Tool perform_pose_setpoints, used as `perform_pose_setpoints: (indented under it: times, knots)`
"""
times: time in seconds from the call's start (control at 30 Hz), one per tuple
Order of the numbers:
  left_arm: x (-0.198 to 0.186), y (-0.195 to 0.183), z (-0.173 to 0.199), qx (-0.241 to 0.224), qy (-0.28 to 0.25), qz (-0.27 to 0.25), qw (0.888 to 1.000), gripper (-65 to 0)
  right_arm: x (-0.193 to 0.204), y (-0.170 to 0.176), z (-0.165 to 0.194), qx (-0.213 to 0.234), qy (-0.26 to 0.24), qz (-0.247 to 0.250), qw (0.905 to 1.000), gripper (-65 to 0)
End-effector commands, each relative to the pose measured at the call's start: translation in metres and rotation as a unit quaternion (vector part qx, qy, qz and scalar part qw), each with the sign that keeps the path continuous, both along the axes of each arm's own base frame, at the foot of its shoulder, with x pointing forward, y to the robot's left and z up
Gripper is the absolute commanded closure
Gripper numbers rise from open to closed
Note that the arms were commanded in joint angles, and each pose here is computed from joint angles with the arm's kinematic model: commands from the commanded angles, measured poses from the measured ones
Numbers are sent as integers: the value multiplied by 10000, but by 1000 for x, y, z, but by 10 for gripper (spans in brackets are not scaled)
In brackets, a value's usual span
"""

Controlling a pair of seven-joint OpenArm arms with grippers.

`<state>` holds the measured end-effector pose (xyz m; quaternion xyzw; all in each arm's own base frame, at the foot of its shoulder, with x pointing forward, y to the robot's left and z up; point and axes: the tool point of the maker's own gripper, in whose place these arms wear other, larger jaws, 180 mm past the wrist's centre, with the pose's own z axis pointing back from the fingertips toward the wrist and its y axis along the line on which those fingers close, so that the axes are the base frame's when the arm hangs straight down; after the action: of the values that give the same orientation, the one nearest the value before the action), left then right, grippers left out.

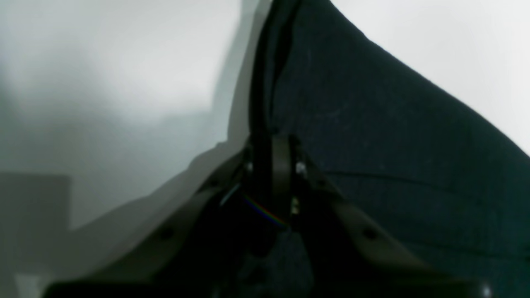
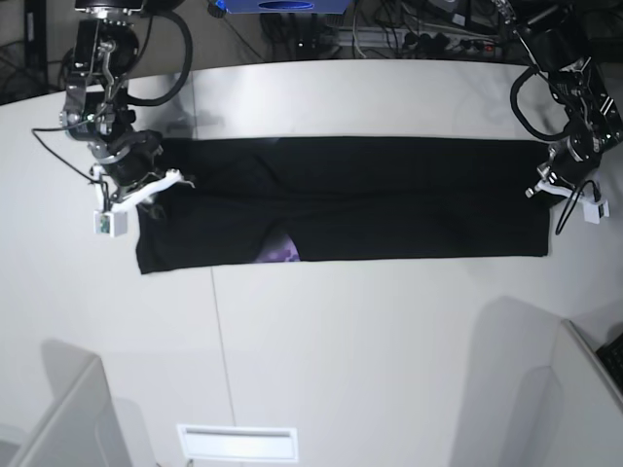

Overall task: Fold the T-shirt properly
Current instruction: 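Carry the strip end in the left gripper toward the right gripper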

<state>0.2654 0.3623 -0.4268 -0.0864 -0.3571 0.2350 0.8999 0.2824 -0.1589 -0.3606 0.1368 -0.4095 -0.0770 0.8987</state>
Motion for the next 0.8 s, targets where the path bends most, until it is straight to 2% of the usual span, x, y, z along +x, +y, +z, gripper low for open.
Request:
perform_pose_setpoints:
  times: [0.0, 0.13, 0.33, 0.6, 0.77]
  knots:
    - [-7, 12, 3, 226, 224, -19, 9995, 0, 7, -2, 13, -10, -256, -8, 9997, 0]
    - [2, 24, 27, 546, 26, -103, 9984, 0, 3, -2, 11, -14, -218, -14, 9998, 0]
    - [8, 27, 56, 945, -231, -267, 9949, 0, -1, 6, 28, 61, -564, -66, 9984, 0]
    - [0, 9, 83, 1404, -437, -670, 9869, 0, -1, 6, 27, 62, -548, -68, 9985, 0]
    - [-1, -25, 94, 1473, -641, -1004, 9819, 0, -1, 5, 27, 63, -546, -76, 9985, 0]
